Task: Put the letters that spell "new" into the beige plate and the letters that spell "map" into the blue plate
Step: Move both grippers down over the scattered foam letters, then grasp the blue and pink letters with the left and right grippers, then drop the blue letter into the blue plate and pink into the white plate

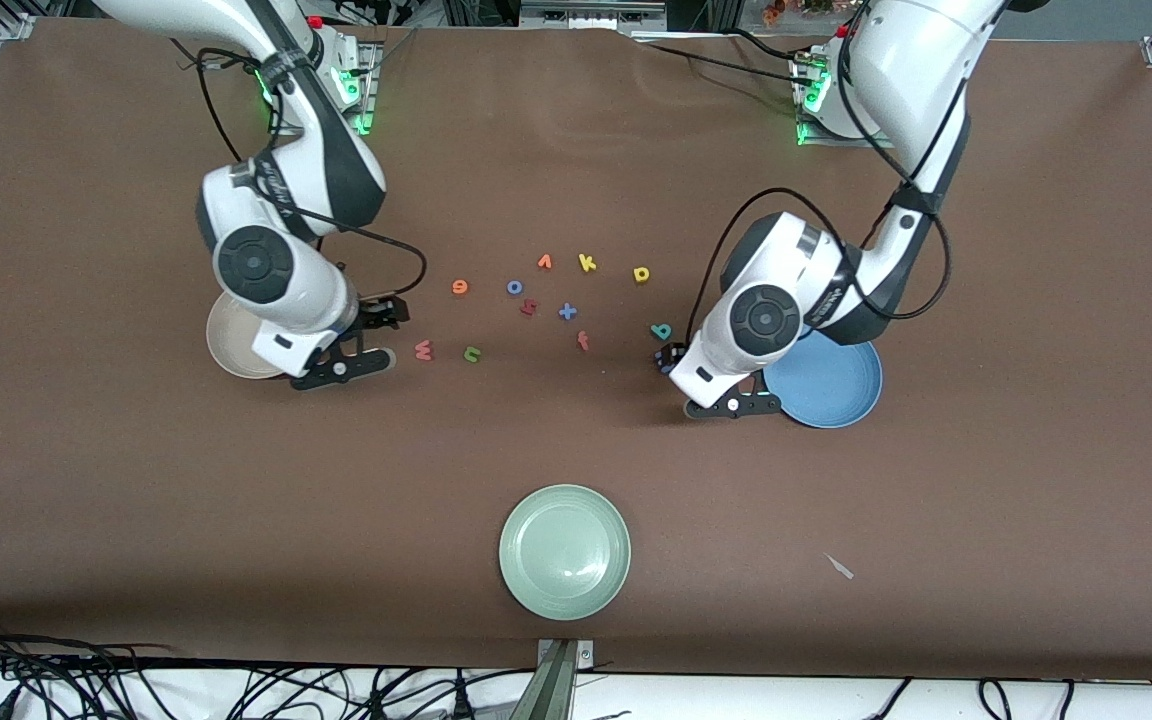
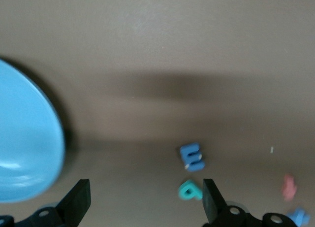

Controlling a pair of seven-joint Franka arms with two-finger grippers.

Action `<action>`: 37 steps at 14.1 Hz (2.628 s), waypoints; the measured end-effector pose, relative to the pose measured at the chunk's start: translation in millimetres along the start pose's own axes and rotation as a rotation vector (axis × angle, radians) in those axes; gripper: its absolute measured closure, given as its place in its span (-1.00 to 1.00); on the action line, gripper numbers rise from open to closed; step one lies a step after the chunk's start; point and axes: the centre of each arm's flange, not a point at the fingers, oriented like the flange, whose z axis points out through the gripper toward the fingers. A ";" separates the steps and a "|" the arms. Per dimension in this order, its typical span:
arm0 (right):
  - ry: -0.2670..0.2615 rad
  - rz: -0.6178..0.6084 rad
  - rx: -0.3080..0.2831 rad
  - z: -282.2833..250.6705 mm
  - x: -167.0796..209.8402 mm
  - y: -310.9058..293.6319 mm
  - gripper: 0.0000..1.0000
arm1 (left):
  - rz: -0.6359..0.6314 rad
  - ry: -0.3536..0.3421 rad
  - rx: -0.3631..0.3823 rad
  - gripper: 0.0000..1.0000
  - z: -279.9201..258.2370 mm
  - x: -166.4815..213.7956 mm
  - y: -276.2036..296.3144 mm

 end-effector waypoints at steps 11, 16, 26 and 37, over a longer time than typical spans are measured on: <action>0.081 0.161 0.034 115.9 -16.7 -37.0 -1.00 | -0.129 -0.065 -0.053 -0.91 64.4 -6.2 25.3; 0.072 0.150 0.020 134.1 -14.8 -34.9 -0.99 | -0.106 -0.074 -0.035 -0.35 76.5 -17.5 36.2; 0.091 0.155 0.025 129.9 -4.0 -32.3 -0.53 | -0.103 -0.068 -0.012 0.46 83.1 -12.3 29.3; 0.072 0.145 0.013 124.8 1.2 -29.5 0.46 | -0.038 -0.160 0.148 0.46 5.0 37.1 -106.5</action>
